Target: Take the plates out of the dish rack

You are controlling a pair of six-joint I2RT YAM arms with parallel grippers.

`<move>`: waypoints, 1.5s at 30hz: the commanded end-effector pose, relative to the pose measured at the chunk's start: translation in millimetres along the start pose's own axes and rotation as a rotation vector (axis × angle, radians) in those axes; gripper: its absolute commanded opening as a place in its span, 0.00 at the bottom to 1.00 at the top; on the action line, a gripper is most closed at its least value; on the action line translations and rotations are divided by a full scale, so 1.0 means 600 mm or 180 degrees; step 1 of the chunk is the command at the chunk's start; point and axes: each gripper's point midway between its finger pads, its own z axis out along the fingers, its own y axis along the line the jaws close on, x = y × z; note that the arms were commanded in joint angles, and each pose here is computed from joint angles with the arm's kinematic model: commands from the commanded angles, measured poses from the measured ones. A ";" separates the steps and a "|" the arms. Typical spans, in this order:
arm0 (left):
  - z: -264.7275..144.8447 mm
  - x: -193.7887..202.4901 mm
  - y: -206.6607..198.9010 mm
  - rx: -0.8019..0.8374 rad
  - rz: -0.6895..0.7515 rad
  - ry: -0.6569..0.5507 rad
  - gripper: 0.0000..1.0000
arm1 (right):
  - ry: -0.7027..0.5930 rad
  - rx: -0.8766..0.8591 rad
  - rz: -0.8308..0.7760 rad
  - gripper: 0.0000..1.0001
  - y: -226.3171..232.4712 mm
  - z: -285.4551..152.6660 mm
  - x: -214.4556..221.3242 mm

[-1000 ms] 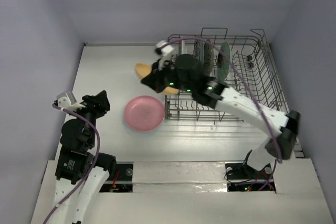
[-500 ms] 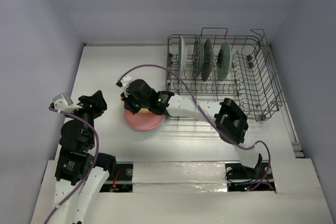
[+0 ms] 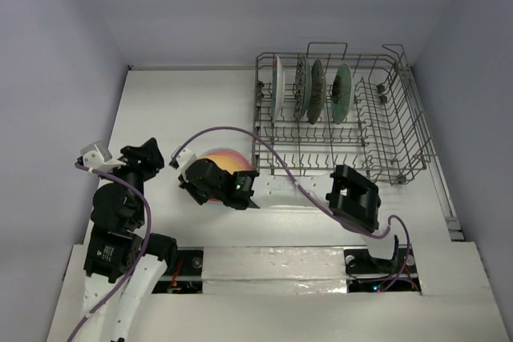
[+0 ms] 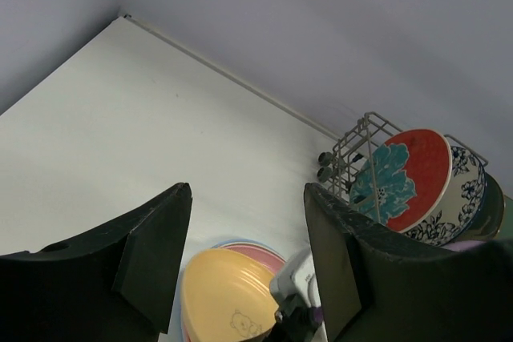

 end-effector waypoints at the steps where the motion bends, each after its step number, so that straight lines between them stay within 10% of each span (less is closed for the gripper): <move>1: -0.006 -0.033 -0.017 0.0113 -0.0098 -0.0164 0.55 | -0.0136 0.0212 0.0235 0.00 -0.014 -0.025 -0.017; 5: -0.007 -0.030 -0.017 0.0123 -0.0092 -0.0144 0.55 | -0.0101 0.0326 0.0262 0.05 -0.021 -0.040 0.001; 14: -0.011 -0.030 -0.016 0.0134 -0.0093 -0.0143 0.55 | -0.0119 0.0433 0.0394 0.66 -0.037 -0.098 -0.011; 19: -0.011 -0.030 -0.018 0.0149 -0.0095 -0.0140 0.55 | -0.0413 0.0745 0.0562 0.52 -0.086 -0.181 -0.067; 21: -0.010 -0.029 -0.019 0.0157 -0.0094 -0.0135 0.55 | -0.0401 0.0875 0.0652 0.11 -0.113 -0.200 -0.063; 23: -0.010 -0.028 -0.018 0.0153 -0.0086 -0.0127 0.55 | -0.0463 0.1077 0.0803 0.00 -0.164 -0.224 -0.070; 26: -0.011 -0.027 -0.018 0.0160 -0.0093 -0.0119 0.55 | -0.0420 0.1385 0.0975 0.00 -0.221 -0.244 -0.049; 30: -0.009 -0.021 -0.022 0.0198 -0.0079 -0.0077 0.55 | -0.0364 0.1738 0.1169 0.50 -0.276 -0.271 -0.028; 33: -0.006 -0.018 -0.026 0.0228 -0.0069 -0.0051 0.56 | -0.0253 0.1699 0.1218 0.61 -0.288 -0.256 -0.009; 45: -0.001 -0.009 -0.029 0.0248 -0.0040 0.0012 0.56 | -0.0056 0.1773 0.1188 0.34 -0.303 -0.267 0.045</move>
